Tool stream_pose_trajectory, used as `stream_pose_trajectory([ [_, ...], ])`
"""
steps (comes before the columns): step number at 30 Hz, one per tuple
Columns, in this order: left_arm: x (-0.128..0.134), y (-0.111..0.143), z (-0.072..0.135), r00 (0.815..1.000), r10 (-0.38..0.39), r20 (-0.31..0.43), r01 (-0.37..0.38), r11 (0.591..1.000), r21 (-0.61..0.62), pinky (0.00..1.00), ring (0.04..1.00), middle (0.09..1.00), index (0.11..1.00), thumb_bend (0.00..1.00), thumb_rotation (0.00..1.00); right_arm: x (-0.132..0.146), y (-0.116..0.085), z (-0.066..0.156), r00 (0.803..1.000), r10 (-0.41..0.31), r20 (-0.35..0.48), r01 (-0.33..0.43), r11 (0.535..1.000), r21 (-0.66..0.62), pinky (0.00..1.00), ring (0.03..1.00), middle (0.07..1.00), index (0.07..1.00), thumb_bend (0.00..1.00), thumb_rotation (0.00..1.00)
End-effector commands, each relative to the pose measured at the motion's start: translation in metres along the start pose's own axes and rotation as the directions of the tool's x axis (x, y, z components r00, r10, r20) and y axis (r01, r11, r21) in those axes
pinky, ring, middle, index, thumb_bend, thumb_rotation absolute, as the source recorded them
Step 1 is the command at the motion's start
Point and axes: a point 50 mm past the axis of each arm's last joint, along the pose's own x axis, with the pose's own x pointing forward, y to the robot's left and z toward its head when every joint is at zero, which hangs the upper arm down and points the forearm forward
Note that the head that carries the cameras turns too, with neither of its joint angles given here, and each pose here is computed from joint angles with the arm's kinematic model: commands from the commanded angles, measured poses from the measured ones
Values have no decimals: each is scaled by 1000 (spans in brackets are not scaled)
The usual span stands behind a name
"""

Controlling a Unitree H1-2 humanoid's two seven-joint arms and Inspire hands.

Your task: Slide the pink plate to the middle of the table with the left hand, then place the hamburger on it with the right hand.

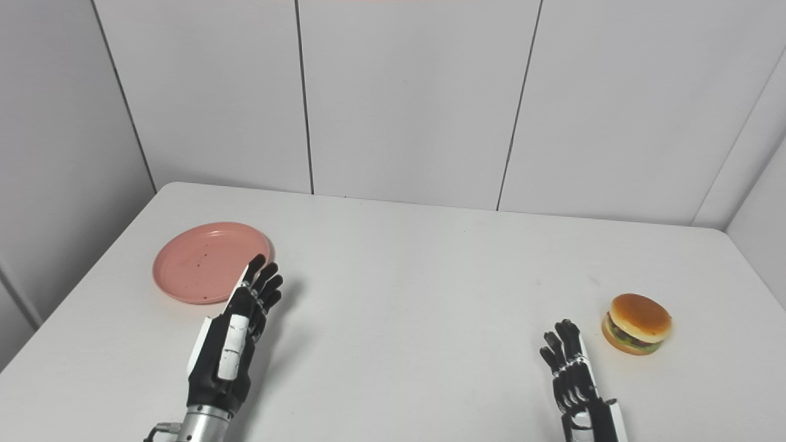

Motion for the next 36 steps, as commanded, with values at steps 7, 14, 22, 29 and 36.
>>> stream_pose_trajectory([
  [7, 63, 22, 46, 981, -15, 195, 5, 998, 56, 896, 864, 861, 813, 931, 907, -7, -30, -29, 989, -69, -134, 63, 997, -48, 918, 940, 967, 964, 934, 1000],
  [14, 95, 56, 61, 964, -13, 266, -16, 994, 109, 899, 842, 843, 800, 947, 877, -8, -27, -29, 989, -59, -135, 54, 998, -40, 917, 941, 961, 956, 925, 1000],
  [22, 126, 98, 76, 956, 18, 292, -71, 983, 171, 850, 834, 824, 800, 965, 873, -9, -25, -28, 989, -54, -136, 50, 998, -36, 926, 945, 963, 952, 922, 990],
  [29, 157, 140, 76, 955, 30, 294, -97, 972, 215, 810, 854, 839, 807, 972, 866, -9, -25, -27, 989, -51, -141, 46, 998, -37, 934, 949, 965, 955, 933, 984],
  [36, 179, 176, 64, 967, 102, 233, -149, 969, 197, 830, 891, 868, 814, 996, 852, -10, -26, -27, 988, -49, -145, 44, 998, -38, 937, 952, 966, 958, 930, 972],
])
